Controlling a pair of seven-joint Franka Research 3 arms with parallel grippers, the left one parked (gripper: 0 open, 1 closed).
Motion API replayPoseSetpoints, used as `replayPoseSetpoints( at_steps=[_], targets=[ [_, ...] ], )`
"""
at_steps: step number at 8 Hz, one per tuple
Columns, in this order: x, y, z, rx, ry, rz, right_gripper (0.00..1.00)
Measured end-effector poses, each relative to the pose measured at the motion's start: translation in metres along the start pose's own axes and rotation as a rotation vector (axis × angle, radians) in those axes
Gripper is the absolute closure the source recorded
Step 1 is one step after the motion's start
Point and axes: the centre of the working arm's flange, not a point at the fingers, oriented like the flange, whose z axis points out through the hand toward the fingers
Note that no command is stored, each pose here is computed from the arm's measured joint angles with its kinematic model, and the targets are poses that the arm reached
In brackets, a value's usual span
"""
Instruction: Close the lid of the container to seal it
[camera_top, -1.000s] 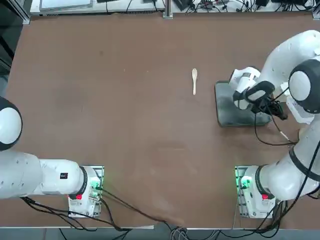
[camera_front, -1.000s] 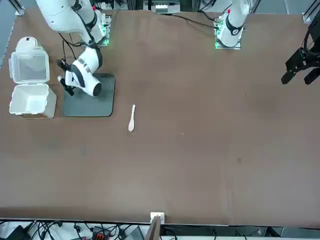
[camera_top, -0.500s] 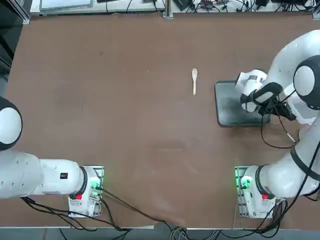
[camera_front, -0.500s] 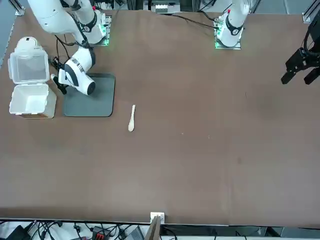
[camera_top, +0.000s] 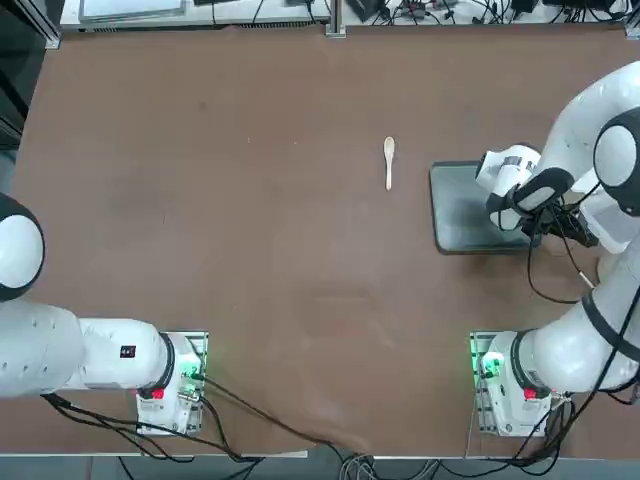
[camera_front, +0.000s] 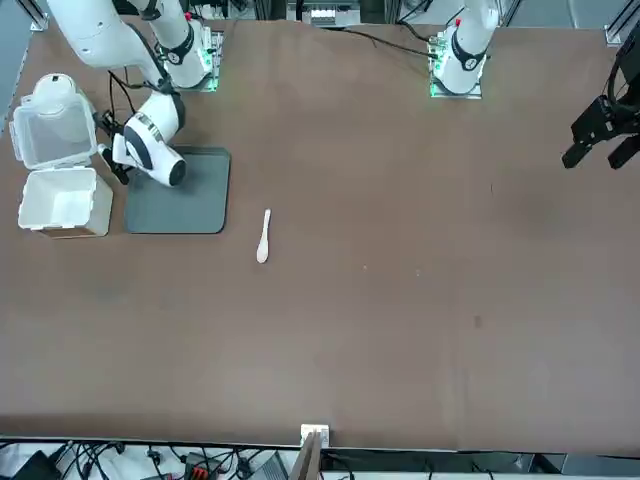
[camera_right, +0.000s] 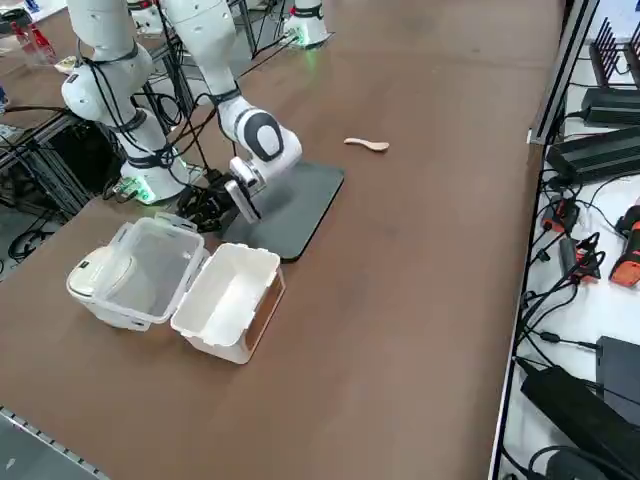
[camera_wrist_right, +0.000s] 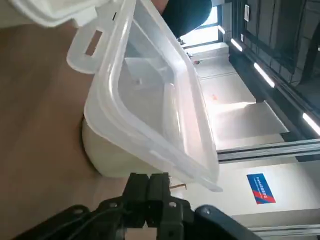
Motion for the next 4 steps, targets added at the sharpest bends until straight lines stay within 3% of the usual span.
replayPoseSetpoints(
  at_steps=[2, 4],
  targets=[
    [0.012, -0.003, 0.009, 0.023, 0.045, 0.003, 0.98],
    [0.015, -0.006, 0.018, 0.041, 0.034, 0.003, 0.98]
  ],
)
